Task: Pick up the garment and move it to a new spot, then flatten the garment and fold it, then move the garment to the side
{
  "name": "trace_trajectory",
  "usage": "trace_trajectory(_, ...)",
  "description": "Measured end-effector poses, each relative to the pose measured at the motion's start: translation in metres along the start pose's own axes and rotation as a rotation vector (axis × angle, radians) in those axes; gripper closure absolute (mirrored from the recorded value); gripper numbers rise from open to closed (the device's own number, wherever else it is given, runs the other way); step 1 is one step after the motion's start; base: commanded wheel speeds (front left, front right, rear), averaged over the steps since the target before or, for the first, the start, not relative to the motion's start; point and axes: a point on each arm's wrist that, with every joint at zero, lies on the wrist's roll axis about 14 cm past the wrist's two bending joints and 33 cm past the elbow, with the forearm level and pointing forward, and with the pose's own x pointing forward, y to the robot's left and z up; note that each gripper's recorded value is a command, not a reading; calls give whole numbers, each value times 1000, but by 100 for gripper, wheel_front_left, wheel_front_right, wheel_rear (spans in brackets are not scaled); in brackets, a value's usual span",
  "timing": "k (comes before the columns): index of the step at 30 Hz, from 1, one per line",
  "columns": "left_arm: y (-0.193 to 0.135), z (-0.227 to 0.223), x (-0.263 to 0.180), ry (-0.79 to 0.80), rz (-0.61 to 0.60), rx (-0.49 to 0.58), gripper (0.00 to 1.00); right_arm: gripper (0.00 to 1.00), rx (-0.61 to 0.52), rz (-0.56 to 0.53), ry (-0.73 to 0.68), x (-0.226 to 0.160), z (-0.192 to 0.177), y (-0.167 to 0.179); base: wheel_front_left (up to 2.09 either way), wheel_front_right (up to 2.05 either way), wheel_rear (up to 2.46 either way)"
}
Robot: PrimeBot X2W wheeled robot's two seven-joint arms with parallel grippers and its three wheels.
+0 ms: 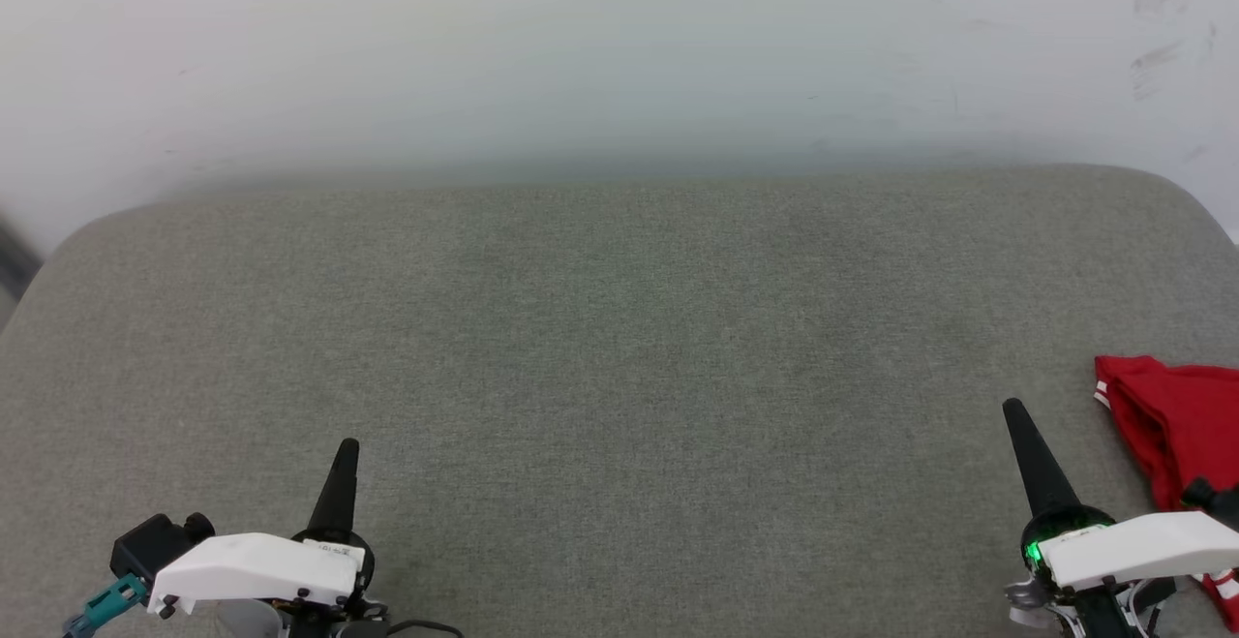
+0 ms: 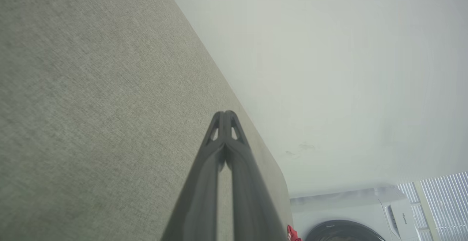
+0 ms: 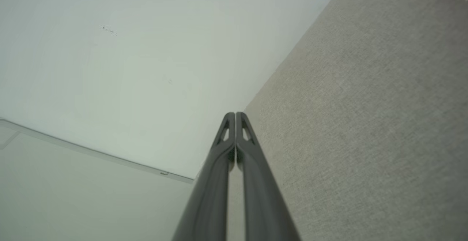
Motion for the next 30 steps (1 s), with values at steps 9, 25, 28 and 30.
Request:
trace_trajectory(9,-1,3,2,-5,-13,-102,100,100,105,2,-7,4,1,0,0,0,0)
trace_trajectory(25,-4,10,4,-20,-37,-242,100,100,253,4,-16,9,3,-1,0,0,0)
trace_trajectory(28,-4,11,4,-25,-41,-268,100,100,280,4,-18,10,3,-2,0,0,0)
trace_trajectory(30,-4,11,4,-24,-44,-283,100,100,297,7,-19,11,4,-1,0,0,0)
